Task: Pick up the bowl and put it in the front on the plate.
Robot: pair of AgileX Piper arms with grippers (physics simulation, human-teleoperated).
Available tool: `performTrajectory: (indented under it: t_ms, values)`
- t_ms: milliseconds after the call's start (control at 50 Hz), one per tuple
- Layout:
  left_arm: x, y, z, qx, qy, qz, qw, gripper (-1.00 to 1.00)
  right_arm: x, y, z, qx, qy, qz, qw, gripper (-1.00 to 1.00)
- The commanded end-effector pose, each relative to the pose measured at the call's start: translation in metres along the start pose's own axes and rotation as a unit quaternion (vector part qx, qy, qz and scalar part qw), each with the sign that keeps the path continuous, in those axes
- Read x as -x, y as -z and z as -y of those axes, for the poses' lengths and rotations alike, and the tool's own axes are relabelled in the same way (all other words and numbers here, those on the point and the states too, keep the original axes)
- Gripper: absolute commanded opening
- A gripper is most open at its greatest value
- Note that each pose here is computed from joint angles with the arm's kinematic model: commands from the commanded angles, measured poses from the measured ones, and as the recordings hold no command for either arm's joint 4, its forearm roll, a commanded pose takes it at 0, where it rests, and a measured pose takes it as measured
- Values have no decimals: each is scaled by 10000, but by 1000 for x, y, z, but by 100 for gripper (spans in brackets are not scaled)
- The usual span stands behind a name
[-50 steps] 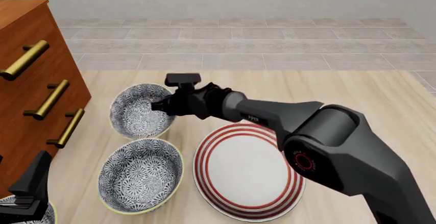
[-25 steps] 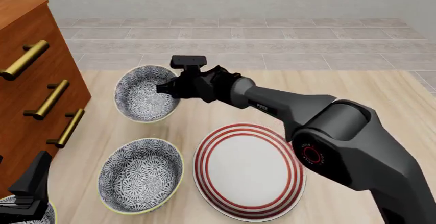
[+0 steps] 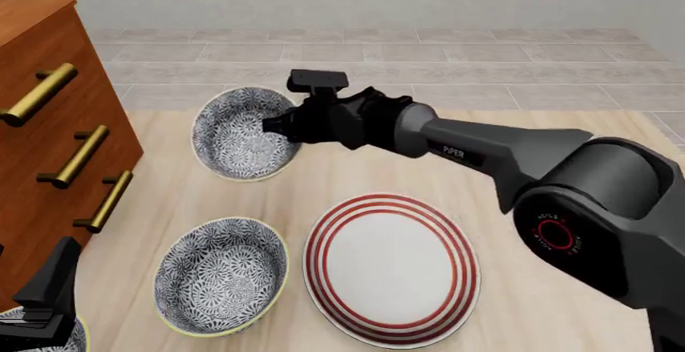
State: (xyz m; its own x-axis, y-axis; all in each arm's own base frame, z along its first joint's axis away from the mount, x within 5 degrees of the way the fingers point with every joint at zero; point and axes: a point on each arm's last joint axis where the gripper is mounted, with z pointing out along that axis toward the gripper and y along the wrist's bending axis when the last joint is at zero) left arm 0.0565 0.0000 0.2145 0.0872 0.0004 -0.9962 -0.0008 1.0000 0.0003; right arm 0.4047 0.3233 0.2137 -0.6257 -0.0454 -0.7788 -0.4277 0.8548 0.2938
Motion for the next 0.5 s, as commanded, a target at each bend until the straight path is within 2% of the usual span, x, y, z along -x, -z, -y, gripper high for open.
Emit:
performTrajectory:
  t_ms: [20, 160, 280, 500]
  values:
    - [0, 0, 0, 2, -1, 4, 10000, 100, 4, 27, 4, -12, -216, 41, 9998, -100]
    - [0, 0, 0, -4, 1, -8, 10000, 100, -4, 47, 12, -68, -380, 18, 9993, -100]
    - [0, 0, 0, -4, 1, -8, 10000, 100, -16, 64, 6, -23, -459, -94, 9989, -100]
    - [0, 0, 0, -4, 1, -8, 10000, 100, -16, 89, 20, -130, -614, -39, 9980, -100]
